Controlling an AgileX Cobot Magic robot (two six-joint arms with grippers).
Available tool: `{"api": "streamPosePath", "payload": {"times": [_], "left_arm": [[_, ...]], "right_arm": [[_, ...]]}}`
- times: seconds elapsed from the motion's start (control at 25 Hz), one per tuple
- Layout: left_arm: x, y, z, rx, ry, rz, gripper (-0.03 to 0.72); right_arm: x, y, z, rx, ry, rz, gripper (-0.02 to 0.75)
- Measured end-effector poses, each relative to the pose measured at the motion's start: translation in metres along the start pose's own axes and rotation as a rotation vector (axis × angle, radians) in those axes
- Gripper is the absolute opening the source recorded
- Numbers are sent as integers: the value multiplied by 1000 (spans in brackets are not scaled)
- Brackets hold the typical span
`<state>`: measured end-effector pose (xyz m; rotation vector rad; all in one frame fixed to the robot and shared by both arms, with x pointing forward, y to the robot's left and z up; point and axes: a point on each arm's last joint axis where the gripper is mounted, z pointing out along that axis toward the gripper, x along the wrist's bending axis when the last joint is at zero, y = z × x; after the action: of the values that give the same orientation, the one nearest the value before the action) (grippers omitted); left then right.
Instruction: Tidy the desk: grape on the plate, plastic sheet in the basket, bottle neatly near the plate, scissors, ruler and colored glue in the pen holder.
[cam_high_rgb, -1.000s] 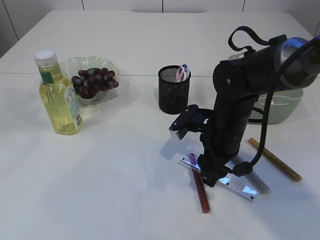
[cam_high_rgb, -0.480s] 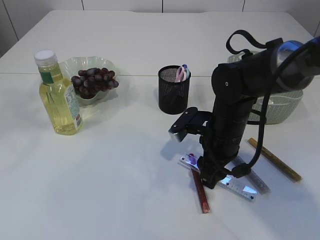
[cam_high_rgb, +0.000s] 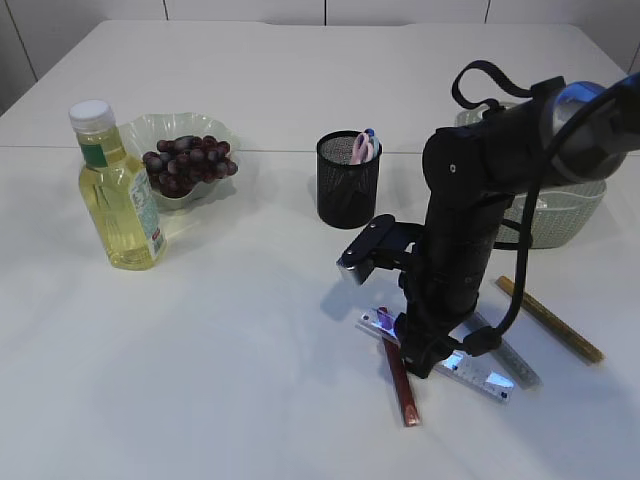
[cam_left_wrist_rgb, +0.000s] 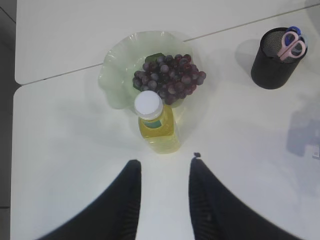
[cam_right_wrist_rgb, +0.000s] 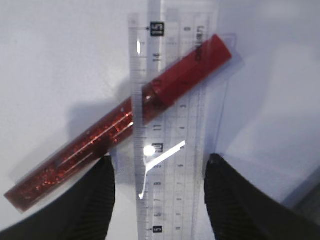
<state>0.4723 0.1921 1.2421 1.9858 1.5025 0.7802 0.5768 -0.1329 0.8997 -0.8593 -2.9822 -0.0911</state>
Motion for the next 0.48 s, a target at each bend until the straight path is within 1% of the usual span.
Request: {"api": "streamPosePath", "payload": {"times": [0.48], "left_arm": [[0, 0, 0, 0, -2, -1, 241]], "right_arm": [[0, 0, 0, 0, 0, 0, 456]]}}
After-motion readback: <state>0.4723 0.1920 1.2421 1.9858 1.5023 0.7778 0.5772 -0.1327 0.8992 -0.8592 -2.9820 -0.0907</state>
